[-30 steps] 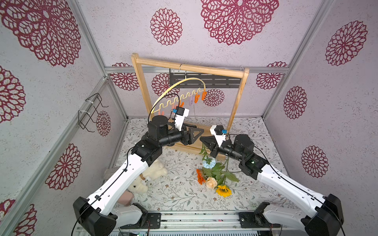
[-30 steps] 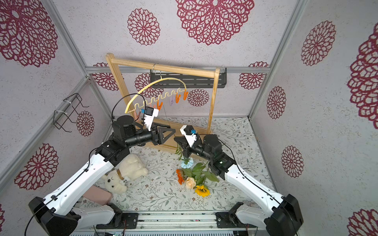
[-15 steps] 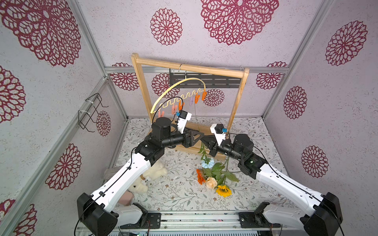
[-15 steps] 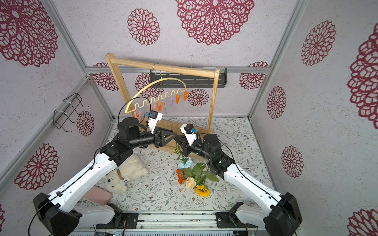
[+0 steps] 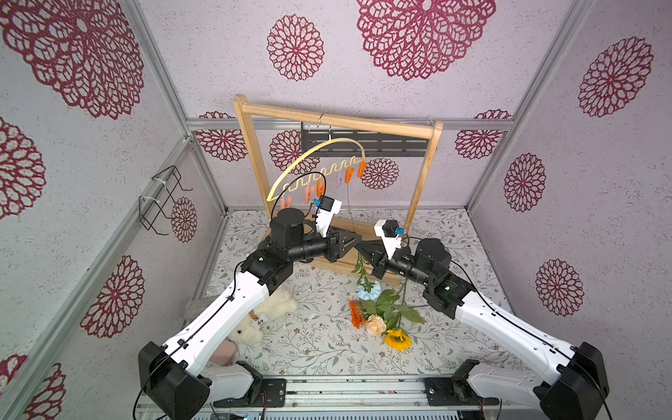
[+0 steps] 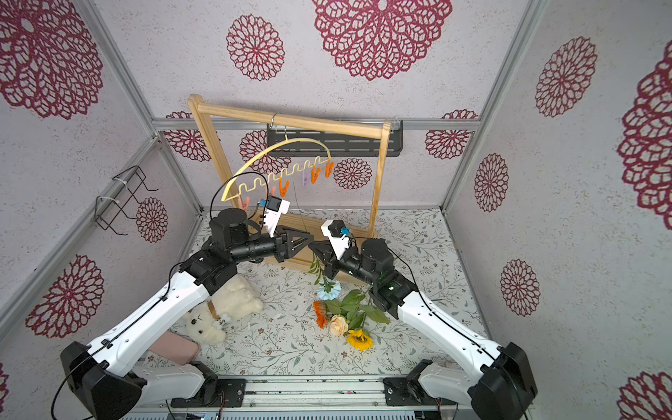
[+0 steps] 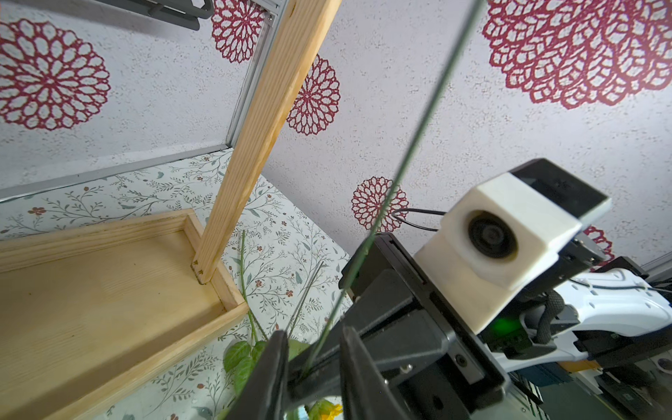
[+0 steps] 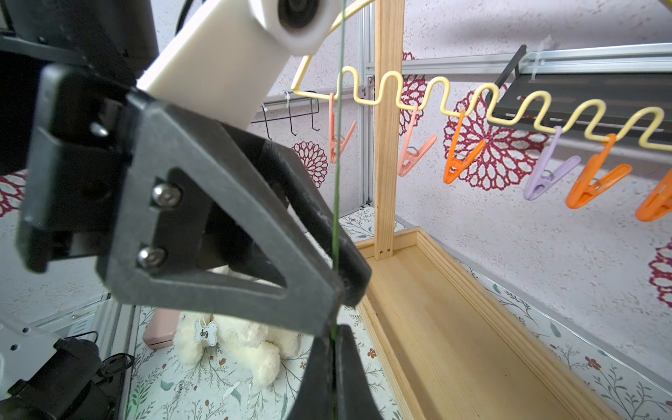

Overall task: Dry the flowers on a clothes hanger
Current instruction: Pick up the flower at the center of the board.

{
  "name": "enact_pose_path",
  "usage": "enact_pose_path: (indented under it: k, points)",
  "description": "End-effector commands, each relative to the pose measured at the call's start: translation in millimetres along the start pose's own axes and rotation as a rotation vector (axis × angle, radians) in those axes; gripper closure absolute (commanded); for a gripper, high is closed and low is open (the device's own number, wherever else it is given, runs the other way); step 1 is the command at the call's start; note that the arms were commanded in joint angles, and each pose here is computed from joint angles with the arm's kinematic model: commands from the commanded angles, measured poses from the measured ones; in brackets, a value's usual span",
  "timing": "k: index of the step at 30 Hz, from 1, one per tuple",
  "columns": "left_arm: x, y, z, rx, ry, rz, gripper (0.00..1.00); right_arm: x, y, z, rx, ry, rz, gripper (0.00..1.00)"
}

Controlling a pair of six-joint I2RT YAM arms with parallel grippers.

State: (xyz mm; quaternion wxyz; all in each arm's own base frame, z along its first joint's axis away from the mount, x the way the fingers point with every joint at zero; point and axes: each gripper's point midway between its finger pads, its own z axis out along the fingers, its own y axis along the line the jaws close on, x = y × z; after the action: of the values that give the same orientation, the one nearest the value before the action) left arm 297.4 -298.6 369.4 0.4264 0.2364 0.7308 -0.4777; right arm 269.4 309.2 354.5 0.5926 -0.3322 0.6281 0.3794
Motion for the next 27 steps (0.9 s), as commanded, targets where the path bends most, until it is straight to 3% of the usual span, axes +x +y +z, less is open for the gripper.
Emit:
enact_pose_path:
  k: [1,5,9,13,15,20,27]
  points:
    - [-1.9,-0.2,2.7,0.028,-0.005,0.018,0.84,-30.1,6.6,-4.8,-0.016,-0.083,-0.009,1.00]
    - [-1.0,-0.2,3.4,0.034,-0.006,0.021,1.00,-29.5,7.2,-6.6,-0.016,-0.079,-0.007,1.00]
    - [-5.9,-3.8,0.5,0.038,-0.026,0.040,1.00,-30.1,5.7,-11.0,0.001,-0.088,-0.009,1.00]
    - [-13.0,0.1,-10.0,-0.013,-0.052,0.073,1.00,-23.7,7.6,-16.7,0.003,-0.062,-0.044,0.75]
    - [-16.9,7.5,-19.0,-0.055,-0.065,0.078,1.00,-21.3,9.2,-19.7,0.001,-0.045,-0.061,0.67]
    - [-23.0,32.0,-49.4,-0.185,-0.074,0.077,1.00,-22.8,7.3,-25.5,0.025,-0.008,-0.078,0.59]
    - [-10.4,53.0,-115.5,-0.361,-0.014,0.086,1.00,-62.3,4.2,-21.1,0.048,-0.057,-0.039,0.56]
